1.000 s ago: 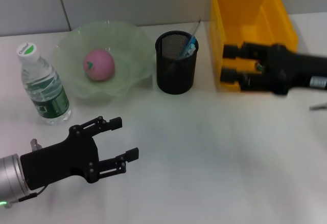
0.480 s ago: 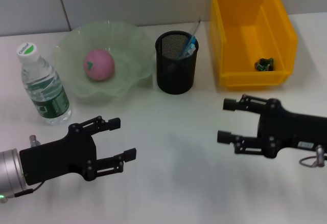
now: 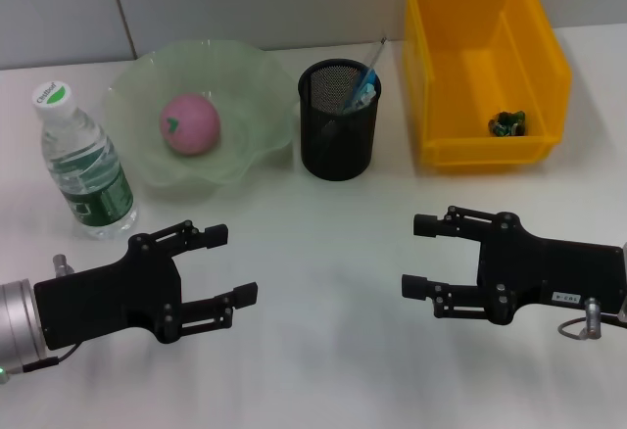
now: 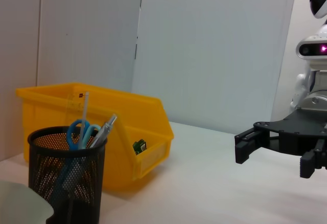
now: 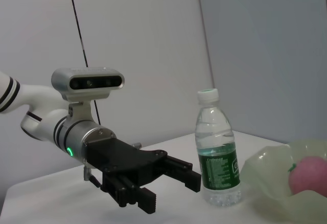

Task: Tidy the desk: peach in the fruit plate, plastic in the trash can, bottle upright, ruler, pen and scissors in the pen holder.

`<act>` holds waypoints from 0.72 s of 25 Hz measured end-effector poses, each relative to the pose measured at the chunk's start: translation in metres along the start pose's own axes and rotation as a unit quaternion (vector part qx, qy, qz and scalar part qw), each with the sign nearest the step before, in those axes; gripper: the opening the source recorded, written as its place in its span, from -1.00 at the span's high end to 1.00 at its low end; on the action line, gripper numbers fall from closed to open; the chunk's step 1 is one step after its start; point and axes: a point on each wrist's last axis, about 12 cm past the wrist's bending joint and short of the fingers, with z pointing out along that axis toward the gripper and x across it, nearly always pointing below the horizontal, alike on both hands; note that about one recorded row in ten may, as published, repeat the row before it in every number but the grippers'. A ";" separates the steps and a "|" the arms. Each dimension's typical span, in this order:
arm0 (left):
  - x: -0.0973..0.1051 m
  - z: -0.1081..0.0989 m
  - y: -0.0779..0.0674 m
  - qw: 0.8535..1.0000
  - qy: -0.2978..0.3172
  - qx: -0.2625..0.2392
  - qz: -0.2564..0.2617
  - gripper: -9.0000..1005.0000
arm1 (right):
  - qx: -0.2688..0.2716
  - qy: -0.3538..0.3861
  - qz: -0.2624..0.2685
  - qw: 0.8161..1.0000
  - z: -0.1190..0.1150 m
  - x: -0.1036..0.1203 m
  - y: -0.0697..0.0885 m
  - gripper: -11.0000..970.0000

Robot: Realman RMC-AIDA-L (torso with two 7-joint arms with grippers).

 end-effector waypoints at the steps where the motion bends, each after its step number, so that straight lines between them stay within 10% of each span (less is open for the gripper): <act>1: -0.001 0.000 0.000 1.000 0.000 0.001 -0.003 -0.62 | 0.000 0.000 0.000 1.000 0.000 0.000 0.000 -0.60; 18: 0.000 0.002 0.000 1.000 0.004 0.005 -0.002 -0.62 | -0.004 0.000 -0.004 1.000 0.004 -0.002 -0.001 -0.60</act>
